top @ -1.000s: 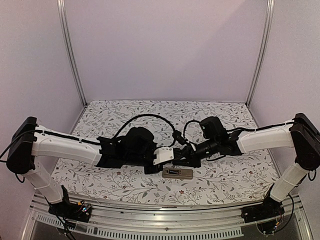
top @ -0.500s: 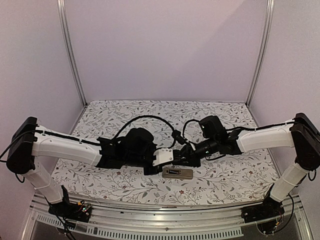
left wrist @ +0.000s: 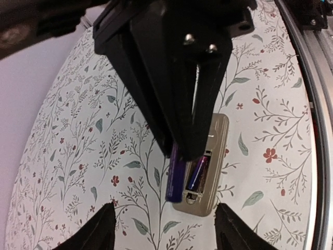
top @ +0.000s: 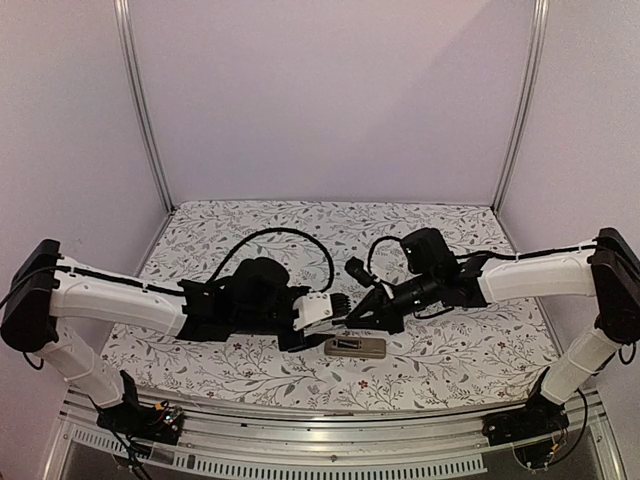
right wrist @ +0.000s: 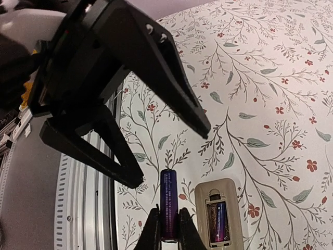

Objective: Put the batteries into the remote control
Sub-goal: Pass from the left arm to the right, then pass from the right arm to the left

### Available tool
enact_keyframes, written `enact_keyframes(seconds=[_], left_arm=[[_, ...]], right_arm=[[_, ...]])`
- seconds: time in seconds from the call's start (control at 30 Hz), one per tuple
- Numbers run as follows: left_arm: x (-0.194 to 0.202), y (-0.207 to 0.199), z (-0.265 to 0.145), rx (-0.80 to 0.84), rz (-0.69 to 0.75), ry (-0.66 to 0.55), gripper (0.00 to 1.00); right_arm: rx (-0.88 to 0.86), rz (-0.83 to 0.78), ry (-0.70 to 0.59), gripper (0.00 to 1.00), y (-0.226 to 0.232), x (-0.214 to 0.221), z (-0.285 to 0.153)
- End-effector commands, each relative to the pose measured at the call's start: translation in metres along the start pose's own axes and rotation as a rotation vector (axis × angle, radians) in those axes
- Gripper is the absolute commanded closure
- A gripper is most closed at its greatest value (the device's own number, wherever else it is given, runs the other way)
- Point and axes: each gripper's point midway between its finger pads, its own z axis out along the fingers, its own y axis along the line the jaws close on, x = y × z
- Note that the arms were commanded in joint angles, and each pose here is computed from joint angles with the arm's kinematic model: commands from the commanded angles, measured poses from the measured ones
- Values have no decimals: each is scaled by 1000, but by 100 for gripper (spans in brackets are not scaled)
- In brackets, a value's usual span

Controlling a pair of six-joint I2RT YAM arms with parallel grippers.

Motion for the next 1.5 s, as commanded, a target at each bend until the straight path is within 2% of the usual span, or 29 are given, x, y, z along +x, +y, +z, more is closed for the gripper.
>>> enact_keyframes(seconds=[0.0,0.13,0.43,0.97,1.07,1.2,1.3,1.37,1.47], left_arm=[[-24,20,-40,-56,-88,-234,33],[-50,18,-78,-70,-52,-468,35],[-84,29,-82,-153,25,-582,46],[-91,12,-65,-39,50,-575,71],[-91,12,-63,-35,49,-571,79],[-88,14,-61,-41,37,-556,81],[-86,14,-60,-46,33,-547,74],[-84,14,-60,-50,33,-542,74],[-83,12,-60,-42,34,-537,77]], right_arm=[[-14,-99,-95,100,23,-41,-25],[-50,-152,-143,100,42,-56,-40],[-88,-205,-205,100,56,-70,-50],[-82,-224,-226,100,59,-76,-53],[-83,-224,-226,100,59,-76,-53],[-85,-227,-227,100,59,-76,-53],[-83,-227,-228,100,59,-76,-54],[-83,-229,-229,100,59,-77,-54],[-83,-230,-228,100,59,-76,-54]])
